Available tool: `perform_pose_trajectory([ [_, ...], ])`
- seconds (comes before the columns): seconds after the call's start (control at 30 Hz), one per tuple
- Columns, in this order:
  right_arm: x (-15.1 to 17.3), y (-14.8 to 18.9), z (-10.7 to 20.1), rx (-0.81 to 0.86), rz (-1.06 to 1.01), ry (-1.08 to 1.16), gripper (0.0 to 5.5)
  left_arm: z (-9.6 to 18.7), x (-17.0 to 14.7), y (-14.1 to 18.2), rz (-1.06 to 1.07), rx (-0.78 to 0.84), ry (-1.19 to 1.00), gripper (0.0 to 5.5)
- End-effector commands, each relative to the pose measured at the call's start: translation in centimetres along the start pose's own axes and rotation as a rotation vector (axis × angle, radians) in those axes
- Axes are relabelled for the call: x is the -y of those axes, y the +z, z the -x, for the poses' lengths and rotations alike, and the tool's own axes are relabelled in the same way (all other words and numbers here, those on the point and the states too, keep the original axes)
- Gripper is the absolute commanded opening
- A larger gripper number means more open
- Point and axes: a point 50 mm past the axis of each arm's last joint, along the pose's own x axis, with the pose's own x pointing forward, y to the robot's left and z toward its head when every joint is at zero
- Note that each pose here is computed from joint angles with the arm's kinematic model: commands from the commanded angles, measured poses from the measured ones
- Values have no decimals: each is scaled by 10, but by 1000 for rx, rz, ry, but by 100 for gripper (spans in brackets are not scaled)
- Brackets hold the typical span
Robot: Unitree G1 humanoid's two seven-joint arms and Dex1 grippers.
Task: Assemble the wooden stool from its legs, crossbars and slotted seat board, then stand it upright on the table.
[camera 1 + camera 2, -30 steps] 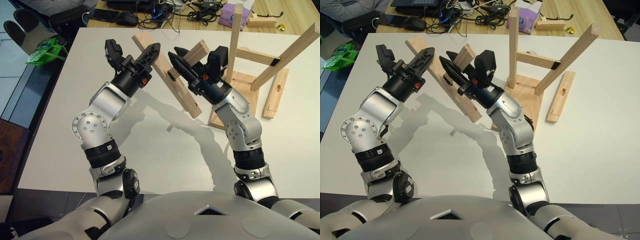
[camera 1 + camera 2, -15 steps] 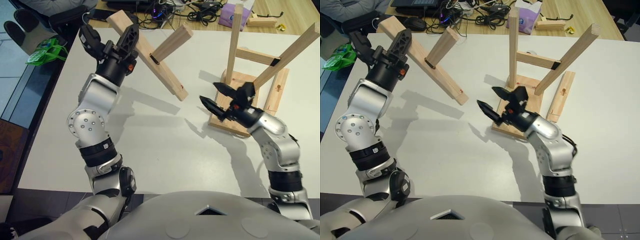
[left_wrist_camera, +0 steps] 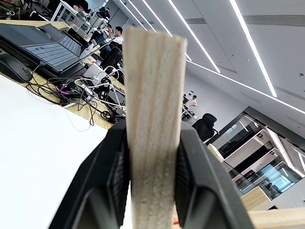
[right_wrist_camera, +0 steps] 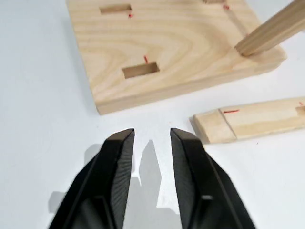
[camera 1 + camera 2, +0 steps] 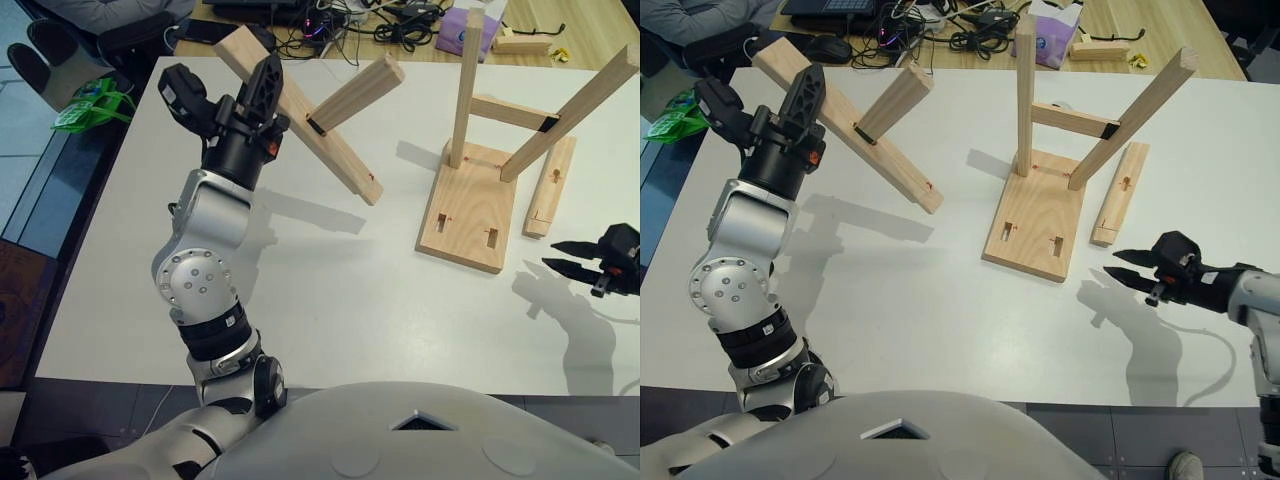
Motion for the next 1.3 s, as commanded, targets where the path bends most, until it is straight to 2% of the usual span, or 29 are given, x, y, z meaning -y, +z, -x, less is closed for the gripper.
perform_pose_trajectory([
  [0.03, -10, -3, -30, -25, 75, 48, 58, -2, 7, -6, 27, 7, -15, 102],
  [0.1, -21, -10, -60, -5, 80, 47, 19, -3, 5, -17, 76, 7, 6, 102],
  [0.17, -29, -16, -76, 1, 78, 43, 0, -3, 2, -27, 108, 4, 25, 102],
  [0.3, -33, -18, -85, 24, 80, 43, 0, -10, 2, -35, 120, 12, 24, 102],
  [0.6, -27, 22, -138, 153, 154, 53, 0, -38, 21, -46, 103, 9, -92, 102],
  [0.73, -41, 13, -123, 120, 92, 156, 0, -53, 23, -59, -38, -14, -220, 102],
  [0.93, -47, -1, -97, 47, 39, 203, 0, -73, 21, -51, -251, 19, -384, 102],
  [1.3, -39, 6, -98, 111, 37, 87, 0, -57, 15, -107, -397, -120, -409, 102],
])
